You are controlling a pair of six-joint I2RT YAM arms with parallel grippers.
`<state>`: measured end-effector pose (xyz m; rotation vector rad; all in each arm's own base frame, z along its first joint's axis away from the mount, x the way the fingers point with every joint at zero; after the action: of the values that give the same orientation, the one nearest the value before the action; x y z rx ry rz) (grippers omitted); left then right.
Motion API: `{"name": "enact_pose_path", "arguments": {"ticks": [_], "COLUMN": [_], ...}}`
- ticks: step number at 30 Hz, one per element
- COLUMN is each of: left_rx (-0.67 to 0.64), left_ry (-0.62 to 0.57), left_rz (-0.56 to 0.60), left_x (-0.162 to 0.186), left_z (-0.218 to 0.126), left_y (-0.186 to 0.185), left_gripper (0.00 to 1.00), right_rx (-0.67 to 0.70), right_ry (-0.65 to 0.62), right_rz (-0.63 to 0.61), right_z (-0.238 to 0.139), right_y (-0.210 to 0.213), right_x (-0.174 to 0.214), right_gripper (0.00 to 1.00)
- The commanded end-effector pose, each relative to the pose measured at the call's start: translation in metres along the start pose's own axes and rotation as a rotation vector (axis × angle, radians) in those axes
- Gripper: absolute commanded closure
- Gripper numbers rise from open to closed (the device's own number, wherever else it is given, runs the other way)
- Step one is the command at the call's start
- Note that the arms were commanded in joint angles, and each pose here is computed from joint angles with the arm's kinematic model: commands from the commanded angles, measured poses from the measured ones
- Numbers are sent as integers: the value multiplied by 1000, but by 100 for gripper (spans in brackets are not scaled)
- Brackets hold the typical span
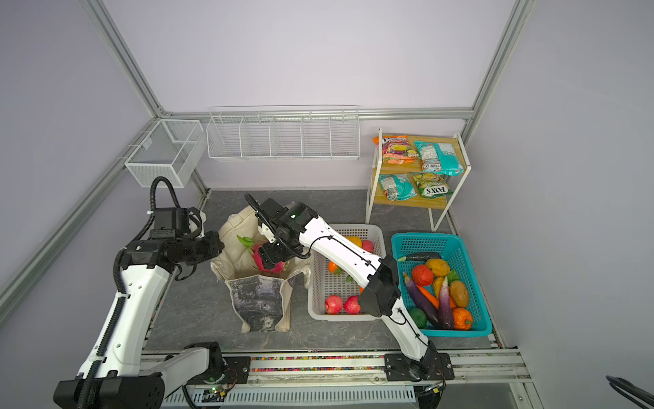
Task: Place the food into the grocery bag and tie it
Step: 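Lower the dragon fruit into the tote and open the right gripper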
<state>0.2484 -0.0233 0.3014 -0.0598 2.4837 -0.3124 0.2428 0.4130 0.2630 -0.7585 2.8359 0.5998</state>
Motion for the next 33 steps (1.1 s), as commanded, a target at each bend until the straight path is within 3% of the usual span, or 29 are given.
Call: {"name": "enact_pose_path", "arguments": {"ticks": [1,12,19,23,33], "left_rx": [15,20,13,11,4], "left_ry": [-31,-34,-37,-36,-29], "left_rz": [-9,-8,-6,-8,-5], "left_x": [-4,-4,-4,-3,-1], "left_z": [-4,-5,-6,-5,-4], "left_y": [-1,-2,-1,-1,1], "left_gripper": [100,100,100,100,100], "right_rx": [17,53,81,76,1], "right_ry": [23,56,24,-28,-257], "right_rz": [-18,-30,-46,-92,-133], "right_z": [7,34,31,18,-55], "right_y": [6,11,12,19,40], "right_x": [3,6,4,2,-8], "right_gripper": [38,27,2,12,12]}}
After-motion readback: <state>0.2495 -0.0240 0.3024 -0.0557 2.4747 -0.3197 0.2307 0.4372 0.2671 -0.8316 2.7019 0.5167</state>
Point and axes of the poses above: each gripper's point midway between its finger pads, its own z axis out along the fingers, its own y axis along the line the jaws close on, x = y × z, the point moved 7 cm from there along -z, back along the fingers, and after that the axes turned 11 degrees about z, right-handed, at the moved point
